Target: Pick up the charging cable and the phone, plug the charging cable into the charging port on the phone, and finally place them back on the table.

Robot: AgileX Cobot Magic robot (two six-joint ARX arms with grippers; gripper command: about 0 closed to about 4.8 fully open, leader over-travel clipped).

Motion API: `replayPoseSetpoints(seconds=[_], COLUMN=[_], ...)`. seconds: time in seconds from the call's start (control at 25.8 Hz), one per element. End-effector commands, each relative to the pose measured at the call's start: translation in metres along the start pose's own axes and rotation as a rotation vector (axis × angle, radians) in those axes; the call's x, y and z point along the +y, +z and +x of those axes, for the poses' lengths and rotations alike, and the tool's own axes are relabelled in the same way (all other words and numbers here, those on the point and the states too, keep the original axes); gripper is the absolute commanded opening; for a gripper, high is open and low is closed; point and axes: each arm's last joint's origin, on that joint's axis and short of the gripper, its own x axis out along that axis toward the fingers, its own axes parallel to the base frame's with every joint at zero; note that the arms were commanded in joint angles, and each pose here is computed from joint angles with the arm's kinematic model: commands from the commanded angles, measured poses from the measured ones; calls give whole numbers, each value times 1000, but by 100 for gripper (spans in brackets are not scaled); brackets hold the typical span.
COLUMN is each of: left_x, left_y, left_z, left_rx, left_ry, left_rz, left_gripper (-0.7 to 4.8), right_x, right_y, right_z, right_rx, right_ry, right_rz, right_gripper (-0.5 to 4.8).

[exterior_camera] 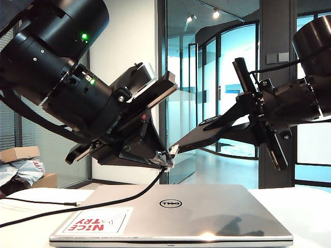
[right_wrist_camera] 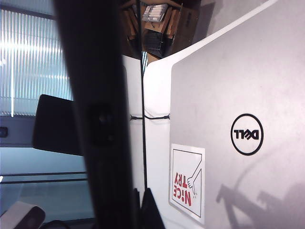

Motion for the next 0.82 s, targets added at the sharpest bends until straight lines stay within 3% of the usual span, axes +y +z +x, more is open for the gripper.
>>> replayPoseSetpoints(seconds=[0.04, 0.7, 0.82], left_x=[-2, -1, -1], left_y=[2, -1, -1], left_z=[0, 0, 0], left_rx=[-13, 13, 13], left_ry=[-10, 2, 1], left_rz=[70, 88, 118], left_gripper=[-7, -7, -7], right_x=[9, 13, 12], right_y=[3, 3, 3], right_z=[0, 0, 0], right_rx=[-14, 4, 5], right_ry=[52, 102, 101], right_rz=[-61, -130, -130], right_gripper=[-6, -6, -6])
